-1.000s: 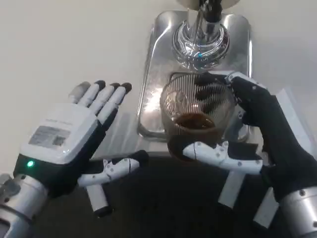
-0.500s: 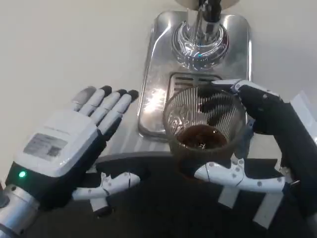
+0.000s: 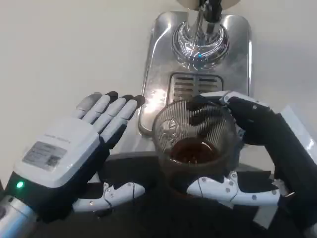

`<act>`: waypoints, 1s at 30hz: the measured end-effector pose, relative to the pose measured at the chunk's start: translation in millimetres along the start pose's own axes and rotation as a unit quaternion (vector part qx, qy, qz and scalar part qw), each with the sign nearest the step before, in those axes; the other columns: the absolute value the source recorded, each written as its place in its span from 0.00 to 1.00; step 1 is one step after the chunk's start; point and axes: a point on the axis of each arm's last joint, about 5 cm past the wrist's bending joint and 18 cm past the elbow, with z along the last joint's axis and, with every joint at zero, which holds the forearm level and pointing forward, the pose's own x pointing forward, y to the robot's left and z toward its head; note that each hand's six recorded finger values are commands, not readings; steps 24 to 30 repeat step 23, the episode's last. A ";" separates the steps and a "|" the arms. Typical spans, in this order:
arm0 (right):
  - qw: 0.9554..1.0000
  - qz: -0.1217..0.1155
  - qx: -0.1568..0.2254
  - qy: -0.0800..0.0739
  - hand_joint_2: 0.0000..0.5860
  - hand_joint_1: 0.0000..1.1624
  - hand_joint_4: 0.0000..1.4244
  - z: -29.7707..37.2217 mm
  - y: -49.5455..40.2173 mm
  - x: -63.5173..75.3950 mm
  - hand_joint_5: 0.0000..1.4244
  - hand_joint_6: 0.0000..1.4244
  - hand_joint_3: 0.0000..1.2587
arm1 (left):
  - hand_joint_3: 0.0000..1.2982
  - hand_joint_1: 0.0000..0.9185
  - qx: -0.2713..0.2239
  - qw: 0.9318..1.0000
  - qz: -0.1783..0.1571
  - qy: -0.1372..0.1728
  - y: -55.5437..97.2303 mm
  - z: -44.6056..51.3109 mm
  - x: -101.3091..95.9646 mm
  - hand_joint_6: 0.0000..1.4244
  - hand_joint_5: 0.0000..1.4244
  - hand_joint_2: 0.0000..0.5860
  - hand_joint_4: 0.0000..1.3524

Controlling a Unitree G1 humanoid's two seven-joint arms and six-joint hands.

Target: Grasp the cup under the faucet to collect the drink, then remove the cup.

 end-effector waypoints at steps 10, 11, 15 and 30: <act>1.000 -0.005 0.007 0.001 0.61 1.00 0.46 1.6 3.5 0.3 0.54 0.70 0.51 | 0.00 0.00 -0.009 1.000 0.004 -0.002 -2.4 2.2 0.6 0.00 0.00 0.31 0.00; 1.000 -0.005 0.007 0.001 0.61 1.00 0.46 1.6 3.7 0.2 0.54 0.70 0.51 | 0.00 0.00 -0.010 1.000 0.004 -0.003 -2.6 2.4 0.7 0.00 0.00 0.31 0.00; 1.000 -0.007 0.004 0.001 0.62 1.00 0.45 1.9 4.6 -1.0 0.53 0.70 0.50 | 0.00 0.00 -0.010 1.000 0.004 -0.005 -2.7 2.7 0.9 0.00 0.00 0.31 0.00; 1.000 -0.005 0.009 0.007 0.63 1.00 0.45 1.8 6.3 -3.0 0.54 0.70 0.50 | 0.00 0.00 -0.012 1.000 0.002 -0.004 -3.3 3.0 0.7 0.00 0.00 0.31 0.00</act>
